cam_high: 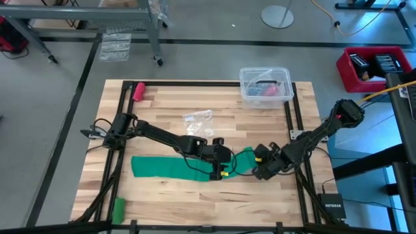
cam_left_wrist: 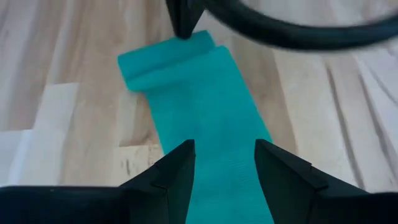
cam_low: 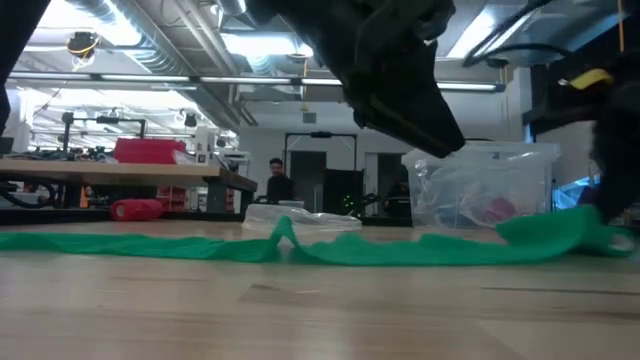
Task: Roll bandage
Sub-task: Roll the green bandage
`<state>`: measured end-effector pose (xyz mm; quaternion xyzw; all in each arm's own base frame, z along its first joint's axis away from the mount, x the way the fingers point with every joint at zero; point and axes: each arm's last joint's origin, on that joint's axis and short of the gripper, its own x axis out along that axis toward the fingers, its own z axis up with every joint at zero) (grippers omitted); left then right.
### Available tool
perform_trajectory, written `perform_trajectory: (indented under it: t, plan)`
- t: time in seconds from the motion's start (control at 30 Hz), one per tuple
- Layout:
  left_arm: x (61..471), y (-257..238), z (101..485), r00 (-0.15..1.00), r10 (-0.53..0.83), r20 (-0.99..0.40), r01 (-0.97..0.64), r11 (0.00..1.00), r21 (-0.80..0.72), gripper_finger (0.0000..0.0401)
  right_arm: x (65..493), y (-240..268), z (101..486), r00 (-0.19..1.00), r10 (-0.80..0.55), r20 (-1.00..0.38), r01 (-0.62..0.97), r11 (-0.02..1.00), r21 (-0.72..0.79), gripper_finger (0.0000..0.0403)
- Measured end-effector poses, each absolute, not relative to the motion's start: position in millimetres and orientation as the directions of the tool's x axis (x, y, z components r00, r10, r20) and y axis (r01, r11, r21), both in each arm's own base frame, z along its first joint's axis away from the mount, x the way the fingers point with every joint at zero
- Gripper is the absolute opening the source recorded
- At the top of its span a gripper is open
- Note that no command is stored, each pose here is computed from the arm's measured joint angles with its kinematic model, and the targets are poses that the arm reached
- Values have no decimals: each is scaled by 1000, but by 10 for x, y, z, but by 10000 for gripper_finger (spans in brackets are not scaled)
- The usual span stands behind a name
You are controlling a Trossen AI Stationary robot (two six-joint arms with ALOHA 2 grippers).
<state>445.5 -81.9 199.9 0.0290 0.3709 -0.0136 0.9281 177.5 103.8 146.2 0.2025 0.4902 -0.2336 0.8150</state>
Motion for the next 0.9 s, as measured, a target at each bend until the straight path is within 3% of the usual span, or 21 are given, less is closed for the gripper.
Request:
perform_trajectory:
  t: [0.27,0.43,0.57,0.9]
  plan:
    - [4542,-502,2016,757,60,-651,-77,997,3,159,1888,999,1489,452,-208,-867,518,853,66,28]
    - [4673,-213,1917,797,-13,-604,-89,986,-138,159,1844,1057,1710,410,-211,-888,495,869,22,28]
    - [4776,-17,1795,831,-76,-551,-65,970,-234,159,1764,1177,1832,455,-207,-866,480,876,43,28]
    - [5037,380,1461,865,-71,-497,-103,944,-314,159,1684,1341,1499,563,-289,-774,501,864,42,28]
